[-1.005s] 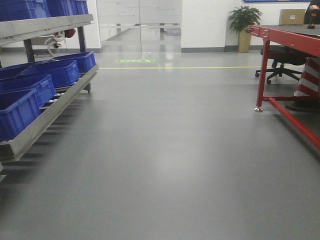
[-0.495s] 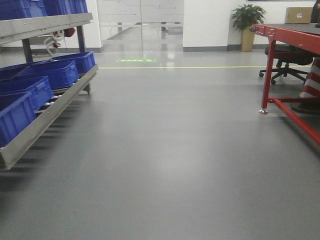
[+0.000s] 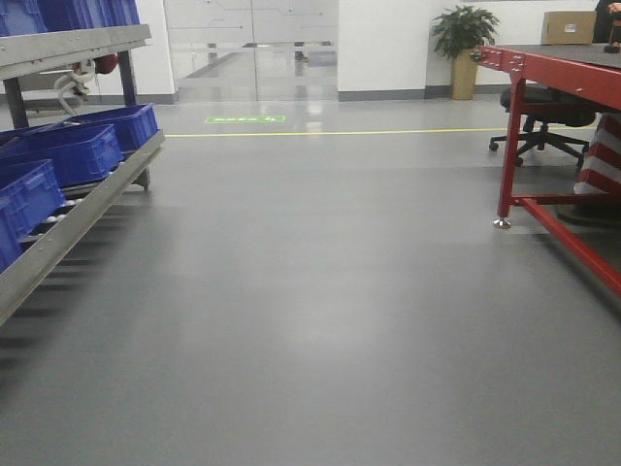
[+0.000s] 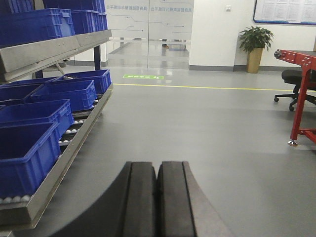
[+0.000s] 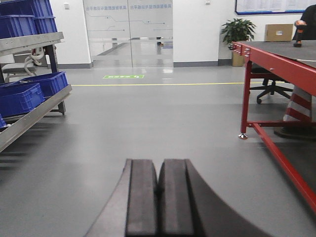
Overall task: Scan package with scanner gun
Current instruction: 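Drive the base forward along the aisle past the blue bins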
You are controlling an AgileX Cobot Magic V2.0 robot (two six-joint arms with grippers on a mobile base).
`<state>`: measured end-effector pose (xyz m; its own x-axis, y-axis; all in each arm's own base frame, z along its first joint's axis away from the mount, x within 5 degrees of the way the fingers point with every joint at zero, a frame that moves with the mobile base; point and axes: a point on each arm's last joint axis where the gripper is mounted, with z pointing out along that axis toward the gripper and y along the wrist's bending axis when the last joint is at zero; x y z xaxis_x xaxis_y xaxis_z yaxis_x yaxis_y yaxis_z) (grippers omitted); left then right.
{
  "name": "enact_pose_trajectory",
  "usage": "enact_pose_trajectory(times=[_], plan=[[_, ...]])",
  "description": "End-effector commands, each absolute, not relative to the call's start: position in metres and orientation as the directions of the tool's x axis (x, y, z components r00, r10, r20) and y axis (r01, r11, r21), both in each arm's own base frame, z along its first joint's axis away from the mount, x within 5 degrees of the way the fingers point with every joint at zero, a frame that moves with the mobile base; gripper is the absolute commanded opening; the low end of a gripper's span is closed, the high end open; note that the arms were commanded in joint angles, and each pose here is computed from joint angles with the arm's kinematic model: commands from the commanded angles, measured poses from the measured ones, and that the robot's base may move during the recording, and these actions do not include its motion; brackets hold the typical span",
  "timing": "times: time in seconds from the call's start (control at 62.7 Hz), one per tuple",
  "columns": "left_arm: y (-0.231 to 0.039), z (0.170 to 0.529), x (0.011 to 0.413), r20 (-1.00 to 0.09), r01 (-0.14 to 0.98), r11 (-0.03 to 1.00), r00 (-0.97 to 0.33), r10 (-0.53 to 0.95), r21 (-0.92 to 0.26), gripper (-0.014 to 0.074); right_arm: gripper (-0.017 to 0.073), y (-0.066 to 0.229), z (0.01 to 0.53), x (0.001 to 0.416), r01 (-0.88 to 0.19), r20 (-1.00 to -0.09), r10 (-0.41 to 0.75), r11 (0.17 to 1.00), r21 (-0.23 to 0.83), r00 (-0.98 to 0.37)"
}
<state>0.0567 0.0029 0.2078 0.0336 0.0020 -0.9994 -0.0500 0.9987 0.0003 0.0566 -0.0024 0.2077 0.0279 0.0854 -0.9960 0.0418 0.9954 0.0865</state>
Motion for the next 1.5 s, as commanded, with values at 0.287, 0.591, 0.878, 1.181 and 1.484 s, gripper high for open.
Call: enact_pose_trajectory(times=[0.287, 0.591, 0.878, 1.181, 1.484], plan=[[0.0030, 0.2100, 0.0563, -0.999, -0.052, 0.999, 0.052, 0.003, 0.000, -0.0111, -0.0165, -0.0025, 0.2099, 0.0563, 0.041, -0.995, 0.088, 0.995, 0.091, 0.055], [0.0030, 0.2100, 0.0563, -0.999, -0.052, 0.999, 0.052, 0.003, 0.000, -0.0111, -0.0165, -0.0026, 0.2099, 0.0563, 0.043, -0.995, 0.088, 0.995, 0.091, 0.055], [0.0030, 0.2100, 0.0563, -0.999, -0.052, 0.999, 0.052, 0.003, 0.000, -0.0111, -0.0165, -0.0026, 0.2099, 0.0563, 0.043, -0.995, 0.088, 0.995, 0.091, 0.055], [0.0030, 0.2100, 0.0563, -0.999, -0.052, 0.999, 0.052, 0.003, 0.000, -0.0111, -0.0165, -0.0026, 0.2099, 0.0563, 0.043, -0.995, 0.088, 0.995, 0.091, 0.055], [0.0030, 0.2100, 0.0563, -0.999, -0.052, 0.999, 0.052, 0.003, 0.000, -0.0111, -0.0165, -0.0026, 0.2099, 0.0563, 0.043, -0.995, 0.088, 0.995, 0.091, 0.055]])
